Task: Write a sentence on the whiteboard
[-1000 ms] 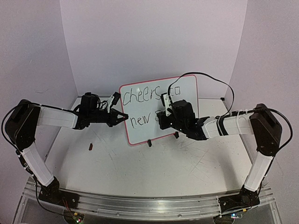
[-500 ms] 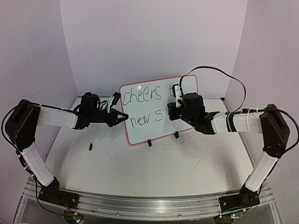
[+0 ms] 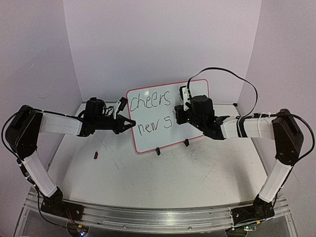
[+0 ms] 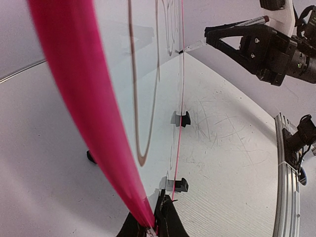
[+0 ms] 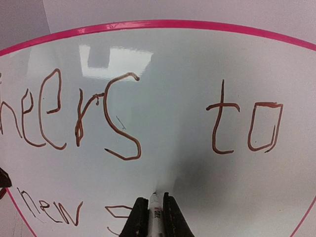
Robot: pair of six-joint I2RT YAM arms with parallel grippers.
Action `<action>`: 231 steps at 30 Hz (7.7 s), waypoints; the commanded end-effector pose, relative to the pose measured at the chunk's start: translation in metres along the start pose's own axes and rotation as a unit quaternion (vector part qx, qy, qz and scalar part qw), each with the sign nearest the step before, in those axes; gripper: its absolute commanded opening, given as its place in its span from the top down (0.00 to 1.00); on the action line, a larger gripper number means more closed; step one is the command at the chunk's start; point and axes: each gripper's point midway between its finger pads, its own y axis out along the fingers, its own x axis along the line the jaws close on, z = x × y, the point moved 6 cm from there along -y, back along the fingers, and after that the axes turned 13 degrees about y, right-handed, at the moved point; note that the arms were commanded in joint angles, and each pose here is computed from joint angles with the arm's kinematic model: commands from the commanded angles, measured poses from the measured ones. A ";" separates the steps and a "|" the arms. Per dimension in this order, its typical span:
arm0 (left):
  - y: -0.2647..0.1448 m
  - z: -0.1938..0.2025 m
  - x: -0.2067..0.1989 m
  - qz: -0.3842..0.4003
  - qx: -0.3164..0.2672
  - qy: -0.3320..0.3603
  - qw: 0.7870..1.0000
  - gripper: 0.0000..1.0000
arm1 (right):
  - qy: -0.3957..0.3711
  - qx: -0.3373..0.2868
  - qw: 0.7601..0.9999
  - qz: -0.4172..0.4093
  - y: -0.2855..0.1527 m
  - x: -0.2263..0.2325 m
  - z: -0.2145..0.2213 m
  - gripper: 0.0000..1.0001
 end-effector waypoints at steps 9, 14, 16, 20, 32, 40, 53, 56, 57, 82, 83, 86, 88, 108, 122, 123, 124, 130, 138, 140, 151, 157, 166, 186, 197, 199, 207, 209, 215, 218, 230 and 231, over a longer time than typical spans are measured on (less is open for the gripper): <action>-0.002 -0.007 0.025 -0.079 0.007 0.055 0.995 1.00 | 0.010 0.007 1.000 -0.004 0.008 0.001 0.010 1.00; -0.001 -0.005 0.025 -0.079 0.009 0.054 0.995 1.00 | 0.015 0.027 1.000 -0.001 0.004 -0.005 0.025 1.00; -0.001 -0.005 0.025 -0.079 0.010 0.053 0.995 1.00 | 0.018 0.035 0.999 0.000 0.003 -0.007 0.031 1.00; -0.001 -0.005 0.025 -0.078 0.009 0.053 0.996 1.00 | 0.022 0.048 0.999 0.007 0.002 -0.012 0.043 1.00; -0.002 -0.005 0.024 -0.077 0.010 0.052 0.996 1.00 | 0.011 0.042 0.998 0.034 0.005 -0.019 0.046 1.00; -0.001 -0.004 0.025 -0.076 0.010 0.053 0.996 1.00 | -0.004 0.010 1.000 0.029 -0.009 -0.015 0.018 1.00; -0.003 -0.007 0.024 -0.078 0.008 0.054 0.995 1.00 | 0.013 0.009 0.998 -0.059 -0.001 0.011 0.005 1.00; -0.003 -0.007 0.024 -0.079 0.008 0.054 0.995 1.00 | 0.011 0.005 0.999 -0.046 0.003 0.009 0.005 1.00; -0.003 -0.007 0.024 -0.078 0.008 0.055 0.995 1.00 | 0.009 0.004 0.999 -0.045 0.003 0.009 0.005 1.00; -0.001 -0.002 0.027 -0.084 0.018 0.055 0.995 1.00 | -0.013 -0.011 0.996 -0.092 -0.044 -0.003 -0.018 1.00; 0.000 -0.002 0.027 -0.084 0.019 0.056 0.995 1.00 | -0.020 -0.008 0.995 -0.093 -0.044 -0.005 -0.018 1.00; 0.000 0.000 0.028 -0.087 0.022 0.055 0.994 1.00 | -0.042 -0.009 0.995 -0.089 -0.039 -0.005 -0.018 1.00; 0.001 0.001 0.029 -0.090 0.025 0.054 0.994 1.00 | -0.040 -0.005 0.996 -0.085 -0.034 -0.005 -0.017 1.00; 0.001 -0.001 0.031 -0.095 0.030 0.059 0.993 1.00 | -0.009 0.002 0.998 -0.062 -0.016 -0.010 -0.006 1.00; 0.000 -0.004 0.030 -0.092 0.026 0.058 0.994 1.00 | 0.005 0.009 0.999 -0.035 -0.006 -0.016 0.002 1.00; 0.000 -0.004 0.030 -0.092 0.025 0.059 0.994 1.00 | 0.007 0.005 1.000 -0.028 -0.006 -0.017 0.001 1.00; 0.000 -0.004 0.029 -0.091 0.025 0.058 0.994 1.00 | 0.011 0.002 1.000 -0.018 -0.005 -0.020 0.000 1.00; 0.000 -0.002 0.029 -0.089 0.027 0.057 0.994 1.00 | 0.020 -0.010 0.999 0.035 -0.007 -0.034 0.002 1.00; 0.001 -0.004 0.029 -0.087 0.025 0.058 0.994 1.00 | 0.015 -0.019 0.998 0.050 0.001 -0.034 -0.004 1.00; 0.001 -0.004 0.029 -0.088 0.025 0.059 0.994 1.00 | 0.006 -0.019 0.999 0.033 0.002 -0.030 -0.005 1.00; 0.001 -0.003 0.029 -0.087 0.026 0.059 0.994 1.00 | 0.014 0.016 1.000 0.000 0.007 -0.024 0.011 1.00; 0.001 -0.003 0.029 -0.087 0.026 0.059 0.994 1.00 | 0.018 0.041 0.999 -0.001 0.004 -0.028 0.027 1.00; 0.001 -0.003 0.029 -0.086 0.026 0.059 0.994 1.00 | 0.017 0.062 0.998 0.019 -0.001 -0.037 0.043 1.00; 0.002 -0.003 0.029 -0.083 0.026 0.059 0.994 1.00 | 0.004 -0.045 0.997 0.061 0.002 -0.038 -0.016 1.00; 0.002 -0.003 0.029 -0.083 0.026 0.059 0.994 1.00 | 0.013 -0.017 0.999 0.040 0.000 -0.038 0.000 1.00; 0.002 -0.003 0.028 -0.082 0.027 0.060 0.994 1.00 | 0.017 0.000 0.999 0.036 -0.001 -0.040 0.012 1.00; 0.002 -0.002 0.028 -0.082 0.028 0.059 0.994 1.00 | 0.017 0.036 0.998 0.056 -0.008 -0.052 0.039 1.00; 0.001 -0.002 0.028 -0.083 0.027 0.059 0.994 1.00 | 0.014 0.030 0.997 0.071 -0.009 -0.055 0.036 1.00; 0.001 -0.002 0.028 -0.084 0.028 0.059 0.994 1.00 | 0.014 -0.023 0.999 0.030 -0.035 -0.042 -0.005 1.00; 0.001 -0.002 0.029 -0.084 0.028 0.059 0.994 1.00 | 0.011 -0.032 0.999 0.011 -0.034 -0.035 -0.015 1.00; 0.001 -0.003 0.028 -0.083 0.027 0.061 0.994 1.00 | 0.004 -0.027 1.000 0.010 -0.008 -0.042 -0.018 1.00; 0.001 -0.004 0.028 -0.083 0.026 0.061 0.994 1.00 | 0.004 -0.026 1.000 0.009 -0.007 -0.042 -0.018 1.00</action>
